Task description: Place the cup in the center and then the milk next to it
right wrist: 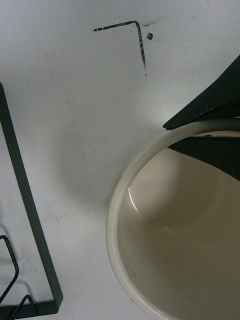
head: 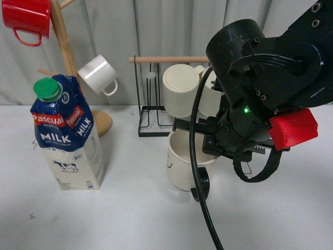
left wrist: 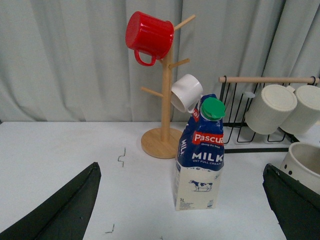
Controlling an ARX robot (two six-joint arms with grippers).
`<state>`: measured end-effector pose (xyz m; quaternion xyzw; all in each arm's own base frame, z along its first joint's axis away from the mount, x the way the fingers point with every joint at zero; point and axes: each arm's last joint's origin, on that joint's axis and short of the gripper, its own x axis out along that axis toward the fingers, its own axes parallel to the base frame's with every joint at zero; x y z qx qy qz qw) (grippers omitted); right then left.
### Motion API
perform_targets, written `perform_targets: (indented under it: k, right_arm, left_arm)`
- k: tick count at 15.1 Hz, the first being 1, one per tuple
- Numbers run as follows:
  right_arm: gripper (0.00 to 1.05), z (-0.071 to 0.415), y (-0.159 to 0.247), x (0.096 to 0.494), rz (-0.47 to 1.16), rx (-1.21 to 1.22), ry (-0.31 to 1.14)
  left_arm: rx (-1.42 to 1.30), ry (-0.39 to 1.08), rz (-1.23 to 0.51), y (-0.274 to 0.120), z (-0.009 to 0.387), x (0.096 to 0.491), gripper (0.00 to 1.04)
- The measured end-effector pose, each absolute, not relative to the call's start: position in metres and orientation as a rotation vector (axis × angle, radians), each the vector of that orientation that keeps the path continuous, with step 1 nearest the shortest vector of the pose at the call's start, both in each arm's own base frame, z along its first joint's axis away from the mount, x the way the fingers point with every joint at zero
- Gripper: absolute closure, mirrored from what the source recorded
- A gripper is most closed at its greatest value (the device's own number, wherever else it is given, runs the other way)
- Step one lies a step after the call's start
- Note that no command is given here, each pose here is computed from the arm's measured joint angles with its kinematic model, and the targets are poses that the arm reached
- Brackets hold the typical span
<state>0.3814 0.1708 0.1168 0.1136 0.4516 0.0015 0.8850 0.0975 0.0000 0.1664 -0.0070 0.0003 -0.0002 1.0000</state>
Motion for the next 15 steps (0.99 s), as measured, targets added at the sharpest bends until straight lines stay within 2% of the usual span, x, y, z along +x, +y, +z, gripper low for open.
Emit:
perform_targets:
  k: [6, 7, 11, 13, 15]
  right_arm:
    - [1.01, 0.111, 0.163, 0.385, -0.010, 0.241, 0.952]
    - [0.98, 0.111, 0.164, 0.387, -0.003, 0.236, 0.952]
    - [0.58, 0.110, 0.165, 0.392, 0.034, 0.249, 0.955]
    - [0.43, 0.116, 0.164, 0.393, 0.071, 0.279, 0.938]
    - [0.18, 0.150, 0.160, 0.384, 0.144, 0.334, 0.824]
  left_arm:
    - [-0.014, 0.001, 0.000, 0.000, 0.166, 0.098, 0.07]
    - [-0.014, 0.001, 0.000, 0.000, 0.166, 0.098, 0.07]
    - [-0.014, 0.001, 0.000, 0.000, 0.166, 0.098, 0.07]
    - [-0.014, 0.001, 0.000, 0.000, 0.166, 0.098, 0.07]
    - [-0.014, 0.001, 0.000, 0.000, 0.166, 0.098, 0.07]
